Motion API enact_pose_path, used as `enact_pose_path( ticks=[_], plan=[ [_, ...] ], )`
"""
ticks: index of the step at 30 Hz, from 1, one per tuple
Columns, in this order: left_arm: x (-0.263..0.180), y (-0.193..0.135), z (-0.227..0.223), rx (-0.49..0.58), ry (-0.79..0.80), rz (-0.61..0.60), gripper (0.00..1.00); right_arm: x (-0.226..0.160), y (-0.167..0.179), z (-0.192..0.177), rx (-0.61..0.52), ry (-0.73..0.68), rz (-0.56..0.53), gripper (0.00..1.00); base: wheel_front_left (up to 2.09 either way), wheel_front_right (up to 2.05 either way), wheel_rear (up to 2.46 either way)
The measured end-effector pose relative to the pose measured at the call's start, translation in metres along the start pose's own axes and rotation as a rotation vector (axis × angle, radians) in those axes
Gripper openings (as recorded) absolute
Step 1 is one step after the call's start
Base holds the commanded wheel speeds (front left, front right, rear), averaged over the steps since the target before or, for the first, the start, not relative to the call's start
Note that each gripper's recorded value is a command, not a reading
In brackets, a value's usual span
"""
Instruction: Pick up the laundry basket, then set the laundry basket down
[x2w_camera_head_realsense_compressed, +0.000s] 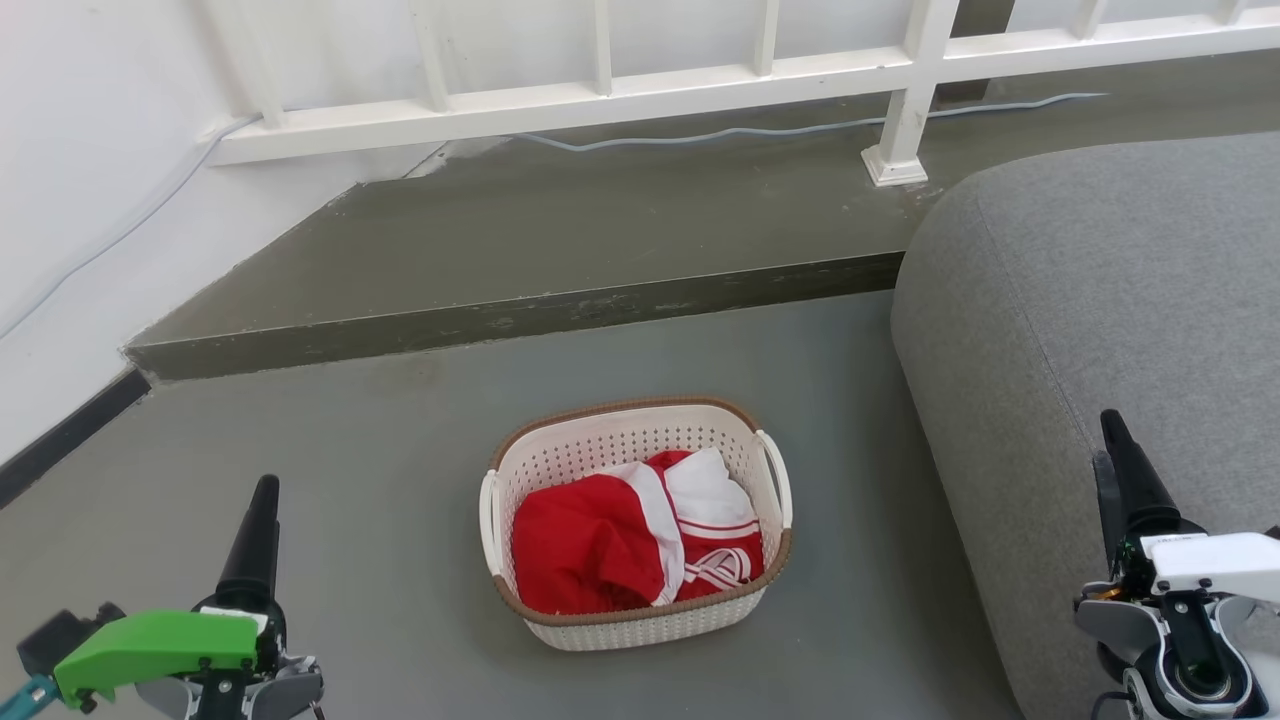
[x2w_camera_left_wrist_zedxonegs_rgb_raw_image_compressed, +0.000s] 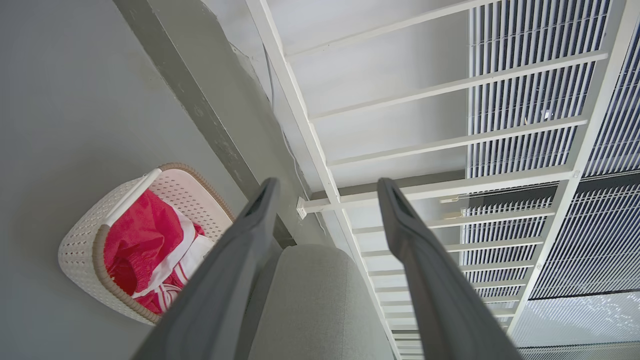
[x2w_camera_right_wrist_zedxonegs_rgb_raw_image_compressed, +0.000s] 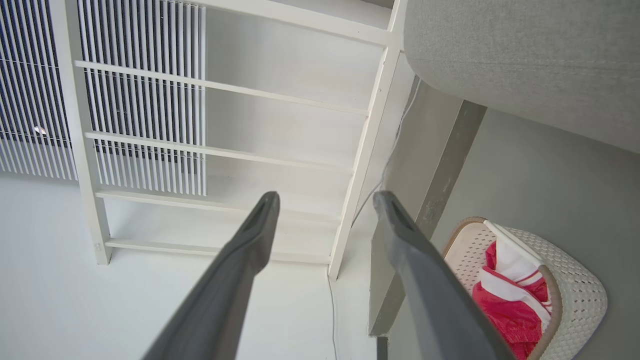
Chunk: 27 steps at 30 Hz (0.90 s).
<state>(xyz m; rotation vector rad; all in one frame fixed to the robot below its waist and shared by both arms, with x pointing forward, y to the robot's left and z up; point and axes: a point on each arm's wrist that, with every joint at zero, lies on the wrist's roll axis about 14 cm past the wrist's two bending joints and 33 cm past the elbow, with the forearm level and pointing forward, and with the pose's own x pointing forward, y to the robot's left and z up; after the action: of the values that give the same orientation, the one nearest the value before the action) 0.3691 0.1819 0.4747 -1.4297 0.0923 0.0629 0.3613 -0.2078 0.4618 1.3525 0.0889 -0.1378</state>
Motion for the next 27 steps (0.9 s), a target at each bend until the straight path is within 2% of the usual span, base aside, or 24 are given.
enact_pose_path(
  ticks=[10,27],
  plan=[
    [0.003,-0.011,0.002,0.244,0.019,-0.04,1.0,0.005,0.012,-0.001,-0.218,0.022,0.031,1.0,0.0,0.0,0.0],
    [0.006,-0.042,-0.007,0.557,0.016,-0.136,1.0,0.01,0.026,-0.014,-0.567,0.053,0.067,1.0,0.0,0.0,0.0]
  ],
)
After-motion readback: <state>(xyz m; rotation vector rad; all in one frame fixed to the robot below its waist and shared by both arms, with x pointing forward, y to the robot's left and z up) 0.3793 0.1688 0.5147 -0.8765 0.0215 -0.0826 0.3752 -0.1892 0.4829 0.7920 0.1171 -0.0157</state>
